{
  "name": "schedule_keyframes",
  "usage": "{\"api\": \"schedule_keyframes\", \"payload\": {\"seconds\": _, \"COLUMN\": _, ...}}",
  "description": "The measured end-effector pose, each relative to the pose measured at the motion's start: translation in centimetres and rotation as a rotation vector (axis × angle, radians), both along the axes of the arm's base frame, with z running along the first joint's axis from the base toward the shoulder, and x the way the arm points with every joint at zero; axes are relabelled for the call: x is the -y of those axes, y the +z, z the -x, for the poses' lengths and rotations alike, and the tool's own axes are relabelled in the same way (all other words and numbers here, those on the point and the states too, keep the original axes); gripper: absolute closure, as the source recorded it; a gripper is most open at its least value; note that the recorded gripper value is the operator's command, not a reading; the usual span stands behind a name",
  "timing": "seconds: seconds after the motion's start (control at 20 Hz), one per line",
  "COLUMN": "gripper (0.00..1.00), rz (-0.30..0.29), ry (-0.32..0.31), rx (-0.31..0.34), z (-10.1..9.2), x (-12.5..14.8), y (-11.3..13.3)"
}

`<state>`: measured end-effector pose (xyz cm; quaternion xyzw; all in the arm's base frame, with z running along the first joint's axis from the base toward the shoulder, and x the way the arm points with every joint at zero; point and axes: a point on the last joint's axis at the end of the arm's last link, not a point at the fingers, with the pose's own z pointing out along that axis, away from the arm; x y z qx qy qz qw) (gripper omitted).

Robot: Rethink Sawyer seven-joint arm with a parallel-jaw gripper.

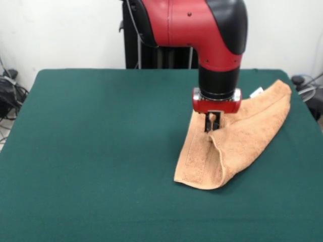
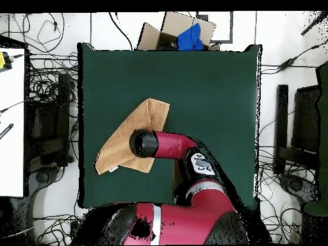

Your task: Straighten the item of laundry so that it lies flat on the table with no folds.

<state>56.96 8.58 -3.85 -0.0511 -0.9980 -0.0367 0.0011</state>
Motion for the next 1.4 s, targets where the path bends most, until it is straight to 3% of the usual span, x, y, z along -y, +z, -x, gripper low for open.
{"api": "schedule_keyframes", "payload": {"seconds": 0.55, "gripper": 1.00, "rz": -0.020, "ry": -0.062, "rx": 0.000, "z": -1.4, "x": -0.7, "y": 0.6}}
{"api": "schedule_keyframes", "payload": {"seconds": 1.0, "gripper": 1.00, "rz": -0.054, "ry": -0.092, "rx": -0.053, "z": -3.2, "x": -2.8, "y": 3.4}}
{"api": "schedule_keyframes", "payload": {"seconds": 1.4, "gripper": 1.00, "rz": -0.087, "ry": -0.103, "rx": -0.053, "z": -6.9, "x": -4.7, "y": 5.9}}
